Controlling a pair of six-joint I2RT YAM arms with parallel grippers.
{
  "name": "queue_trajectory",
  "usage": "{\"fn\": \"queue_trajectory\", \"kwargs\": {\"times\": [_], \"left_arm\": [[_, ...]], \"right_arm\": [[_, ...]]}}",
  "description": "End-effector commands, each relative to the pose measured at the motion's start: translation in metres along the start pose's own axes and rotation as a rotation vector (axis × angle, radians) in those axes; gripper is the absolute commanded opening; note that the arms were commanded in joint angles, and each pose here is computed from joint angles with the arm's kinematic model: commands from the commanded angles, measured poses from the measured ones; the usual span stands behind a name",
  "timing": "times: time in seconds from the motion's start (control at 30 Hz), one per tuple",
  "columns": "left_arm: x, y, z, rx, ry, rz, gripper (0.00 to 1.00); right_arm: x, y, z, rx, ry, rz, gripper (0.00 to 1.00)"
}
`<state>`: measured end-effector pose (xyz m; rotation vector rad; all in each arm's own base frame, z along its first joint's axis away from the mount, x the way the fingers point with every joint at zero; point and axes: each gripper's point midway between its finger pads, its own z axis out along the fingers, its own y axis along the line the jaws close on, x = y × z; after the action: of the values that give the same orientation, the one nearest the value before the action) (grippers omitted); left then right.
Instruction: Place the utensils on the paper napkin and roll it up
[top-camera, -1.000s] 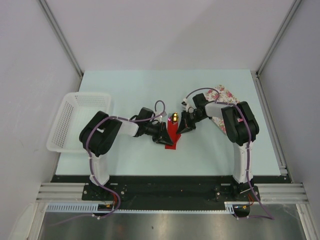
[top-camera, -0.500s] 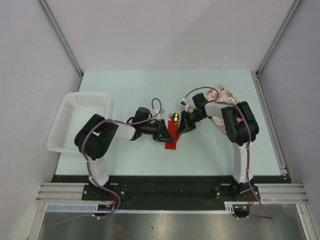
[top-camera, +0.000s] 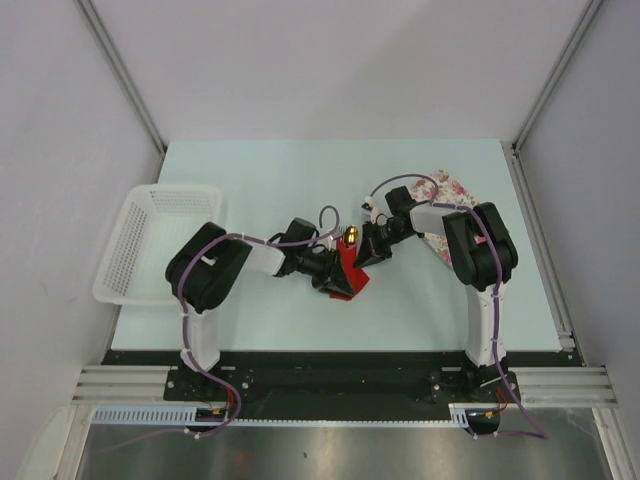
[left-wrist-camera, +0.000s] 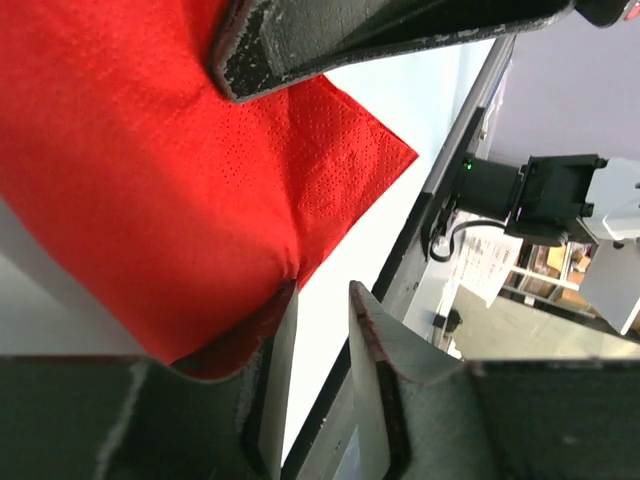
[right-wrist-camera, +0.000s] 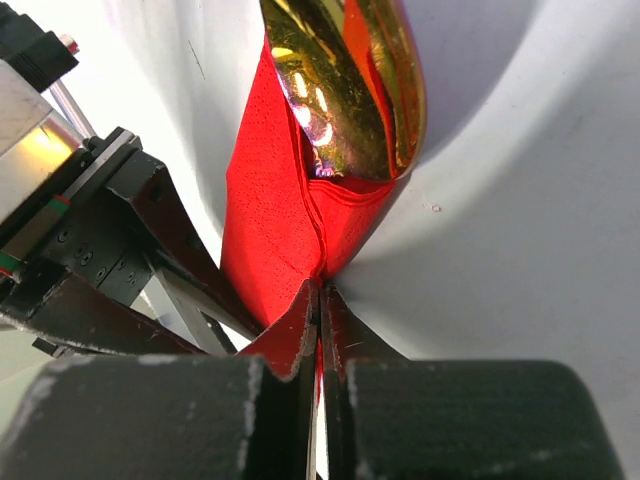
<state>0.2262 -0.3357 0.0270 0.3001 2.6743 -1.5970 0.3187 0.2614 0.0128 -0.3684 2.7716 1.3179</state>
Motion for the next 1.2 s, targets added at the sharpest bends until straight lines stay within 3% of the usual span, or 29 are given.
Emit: {"fn": "queue_trajectory", "kwargs": {"times": [0.0, 0.1, 0.17, 0.3, 0.6, 0.77, 0.9, 0.93, 1.17], "left_arm": [[0.008, 0.018, 0.002, -0.07, 0.046, 0.01, 0.35], [0.003, -0.018, -0.009, 0.066, 0.01, 0.087, 0.35], [-0.015, -0.051, -0.023, 0.196, -0.087, 0.146, 0.35], [-0.026, -0.07, -0.038, 0.234, -0.138, 0.204, 0.33], [-0.017, -0.002, -0.013, 0.054, -0.098, 0.044, 0.23], [-0.001, 0.033, -0.004, -0.029, -0.039, -0.067, 0.1], [-0.002, 0.037, -0.004, -0.051, -0.041, -0.075, 0.05], [-0.001, 0.037, -0.004, -0.054, -0.036, -0.078, 0.04], [-0.002, 0.036, -0.004, -0.052, -0.039, -0.063, 0.04]], "right_arm": [[0.013, -0.048, 0.009, 0.163, 0.026, 0.008, 0.0], [0.013, -0.049, 0.009, 0.169, 0.025, 0.008, 0.0], [0.014, -0.049, 0.009, 0.173, 0.025, 0.001, 0.0], [0.013, -0.05, 0.009, 0.179, 0.023, -0.003, 0.0], [0.013, -0.048, 0.007, 0.175, 0.018, -0.006, 0.0], [0.008, -0.04, 0.001, 0.167, 0.002, -0.001, 0.01], [-0.008, -0.025, -0.016, 0.156, -0.059, 0.025, 0.3], [-0.013, -0.019, -0.022, 0.156, -0.081, 0.021, 0.43], [-0.022, -0.017, -0.021, 0.222, -0.096, 0.019, 0.51]]}}
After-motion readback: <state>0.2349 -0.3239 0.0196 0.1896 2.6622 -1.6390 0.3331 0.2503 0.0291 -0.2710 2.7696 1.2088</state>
